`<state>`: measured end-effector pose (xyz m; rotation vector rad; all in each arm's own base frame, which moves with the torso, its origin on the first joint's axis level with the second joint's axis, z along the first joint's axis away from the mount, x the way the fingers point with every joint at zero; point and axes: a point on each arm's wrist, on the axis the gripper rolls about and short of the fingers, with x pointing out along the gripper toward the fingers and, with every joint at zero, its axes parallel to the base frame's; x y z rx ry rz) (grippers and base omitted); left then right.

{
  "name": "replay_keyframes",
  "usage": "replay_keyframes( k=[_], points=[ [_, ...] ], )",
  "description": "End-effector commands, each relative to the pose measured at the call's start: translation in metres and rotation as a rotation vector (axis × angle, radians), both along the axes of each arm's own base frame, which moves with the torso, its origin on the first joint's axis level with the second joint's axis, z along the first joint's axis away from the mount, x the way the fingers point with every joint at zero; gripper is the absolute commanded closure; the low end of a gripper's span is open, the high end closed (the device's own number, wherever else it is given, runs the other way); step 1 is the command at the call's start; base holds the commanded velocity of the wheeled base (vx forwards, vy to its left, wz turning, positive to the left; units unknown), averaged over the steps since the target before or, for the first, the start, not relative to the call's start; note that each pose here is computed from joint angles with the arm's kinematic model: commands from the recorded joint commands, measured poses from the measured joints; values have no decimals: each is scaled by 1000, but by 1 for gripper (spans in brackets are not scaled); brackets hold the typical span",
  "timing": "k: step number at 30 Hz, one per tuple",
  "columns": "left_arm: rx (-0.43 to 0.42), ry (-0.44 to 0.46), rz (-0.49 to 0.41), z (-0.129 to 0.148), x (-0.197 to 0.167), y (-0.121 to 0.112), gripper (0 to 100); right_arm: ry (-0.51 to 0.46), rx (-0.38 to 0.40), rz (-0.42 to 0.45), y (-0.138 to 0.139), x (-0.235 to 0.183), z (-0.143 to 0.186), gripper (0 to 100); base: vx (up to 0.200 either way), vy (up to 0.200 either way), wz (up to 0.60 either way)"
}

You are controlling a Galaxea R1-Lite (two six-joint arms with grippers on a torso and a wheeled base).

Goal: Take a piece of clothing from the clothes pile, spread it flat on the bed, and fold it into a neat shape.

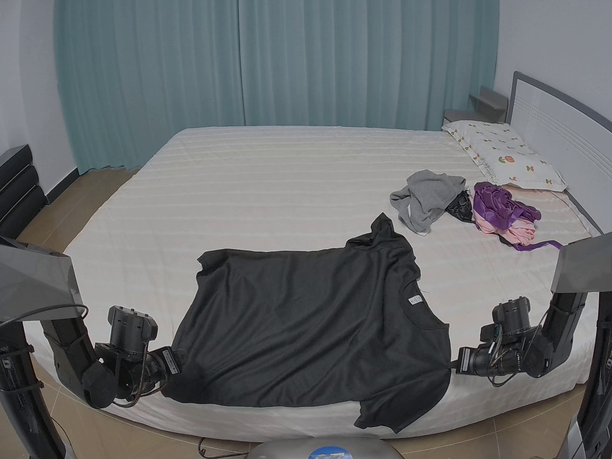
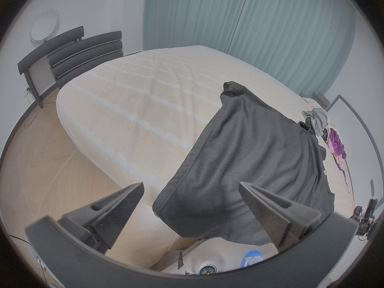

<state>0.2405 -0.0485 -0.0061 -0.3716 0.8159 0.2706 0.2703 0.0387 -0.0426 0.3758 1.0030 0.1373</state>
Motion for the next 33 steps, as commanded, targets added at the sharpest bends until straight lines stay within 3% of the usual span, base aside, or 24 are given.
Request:
replay_keyframes(
  k=[1,17,28,33],
  points=[
    [1,5,2,-2,0,1,0,-30,-4,-33,-13,-5,14,100,0,0,0],
    [-7,5,-4,-1,0,0,0,-9,-79,-12,-39,-24,17,100,0,0,0],
    [-7,4,-4,-1,0,0,0,85,-115,42,-37,-36,18,100,0,0,0],
    [-8,4,-6,-1,0,0,0,69,-118,47,-38,-33,20,100,0,0,0]
  ],
)
